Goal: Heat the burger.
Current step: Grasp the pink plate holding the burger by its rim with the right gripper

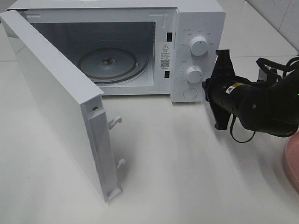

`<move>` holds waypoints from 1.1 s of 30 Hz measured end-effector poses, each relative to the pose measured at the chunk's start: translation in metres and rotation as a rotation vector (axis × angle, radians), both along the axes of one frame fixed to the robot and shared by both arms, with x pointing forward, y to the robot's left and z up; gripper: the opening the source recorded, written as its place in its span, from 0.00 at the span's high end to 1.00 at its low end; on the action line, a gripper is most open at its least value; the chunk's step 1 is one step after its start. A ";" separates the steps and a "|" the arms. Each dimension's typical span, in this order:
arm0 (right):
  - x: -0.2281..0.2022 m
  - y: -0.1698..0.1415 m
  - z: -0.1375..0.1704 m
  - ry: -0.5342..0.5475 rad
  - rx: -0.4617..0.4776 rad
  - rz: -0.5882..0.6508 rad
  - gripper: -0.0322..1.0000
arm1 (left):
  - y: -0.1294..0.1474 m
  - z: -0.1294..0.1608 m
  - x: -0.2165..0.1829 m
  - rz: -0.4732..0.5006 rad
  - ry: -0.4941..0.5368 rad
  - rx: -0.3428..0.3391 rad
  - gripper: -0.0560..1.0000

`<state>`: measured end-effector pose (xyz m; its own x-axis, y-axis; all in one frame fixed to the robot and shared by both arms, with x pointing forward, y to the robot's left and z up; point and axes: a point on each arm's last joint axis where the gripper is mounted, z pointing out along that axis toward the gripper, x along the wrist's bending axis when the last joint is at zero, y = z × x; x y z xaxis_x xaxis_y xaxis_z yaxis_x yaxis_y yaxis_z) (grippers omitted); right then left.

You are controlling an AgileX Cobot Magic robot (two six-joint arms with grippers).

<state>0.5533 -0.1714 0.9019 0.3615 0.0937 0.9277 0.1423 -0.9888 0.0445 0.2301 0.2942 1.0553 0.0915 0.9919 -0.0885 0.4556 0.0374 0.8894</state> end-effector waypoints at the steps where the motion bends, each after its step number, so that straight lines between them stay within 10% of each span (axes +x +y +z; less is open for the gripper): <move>1: -0.003 0.000 0.001 0.015 -0.011 0.011 0.96 | 0.000 0.000 0.000 0.000 0.000 0.000 0.01; 33: -0.066 0.007 0.065 0.188 -0.872 0.982 0.93 | 0.000 0.000 0.000 0.000 0.000 0.000 0.01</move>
<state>0.4869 -0.1642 0.9668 -0.0829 0.9235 0.3745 0.8508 -0.1301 0.5092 0.2301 0.2942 1.0553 0.0915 0.9919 -0.0885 0.4556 0.0374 0.8894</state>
